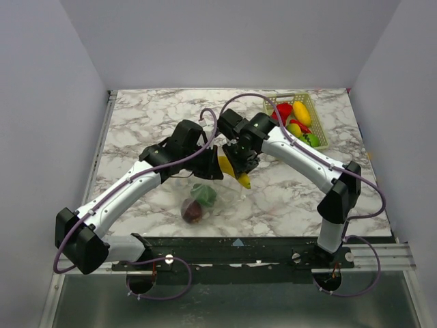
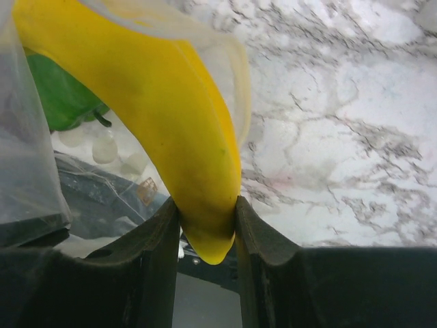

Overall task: Place the food in the zip-top bag and seal the zipper
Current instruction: Place the fake fruit in the zipper food storage bag.

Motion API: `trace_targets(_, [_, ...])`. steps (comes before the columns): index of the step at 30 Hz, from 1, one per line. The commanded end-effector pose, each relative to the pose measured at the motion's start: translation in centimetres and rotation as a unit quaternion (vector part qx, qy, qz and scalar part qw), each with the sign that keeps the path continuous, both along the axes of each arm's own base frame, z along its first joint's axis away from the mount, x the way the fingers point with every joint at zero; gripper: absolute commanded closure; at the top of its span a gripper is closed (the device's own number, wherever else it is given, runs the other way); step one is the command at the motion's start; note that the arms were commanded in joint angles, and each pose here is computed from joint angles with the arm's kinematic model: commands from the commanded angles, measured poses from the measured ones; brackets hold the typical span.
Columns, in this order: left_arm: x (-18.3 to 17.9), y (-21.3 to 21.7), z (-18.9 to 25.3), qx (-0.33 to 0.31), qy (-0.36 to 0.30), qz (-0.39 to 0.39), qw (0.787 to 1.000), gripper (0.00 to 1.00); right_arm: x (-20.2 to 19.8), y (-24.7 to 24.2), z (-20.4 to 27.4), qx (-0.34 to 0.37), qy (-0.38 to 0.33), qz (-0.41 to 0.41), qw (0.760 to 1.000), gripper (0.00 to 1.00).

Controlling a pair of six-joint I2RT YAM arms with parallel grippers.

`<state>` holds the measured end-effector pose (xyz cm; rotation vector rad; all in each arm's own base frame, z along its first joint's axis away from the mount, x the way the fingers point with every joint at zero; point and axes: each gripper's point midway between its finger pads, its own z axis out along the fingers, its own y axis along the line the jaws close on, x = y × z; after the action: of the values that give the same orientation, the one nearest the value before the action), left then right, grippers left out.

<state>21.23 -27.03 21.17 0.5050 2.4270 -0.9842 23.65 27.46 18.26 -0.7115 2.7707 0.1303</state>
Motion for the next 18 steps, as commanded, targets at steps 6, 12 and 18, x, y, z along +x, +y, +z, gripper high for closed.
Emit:
trace_targets(6, [0.3,-0.7,1.7,-0.010,-0.034,-0.016,0.999,1.00,0.7,4.2,0.5,0.070,-0.017,0.034,0.997,0.67])
trace_targets(12, [0.2,-0.6,1.7,-0.009,-0.035,-0.016,0.999,1.00,0.5,4.0,-0.2,0.071,-0.018,0.037,0.997,0.52])
trace_targets(18, [-0.1,-0.8,1.9,-0.022,-0.029,-0.021,0.999,1.00,0.1,4.8,0.5,0.168,-0.060,0.011,0.984,0.49])
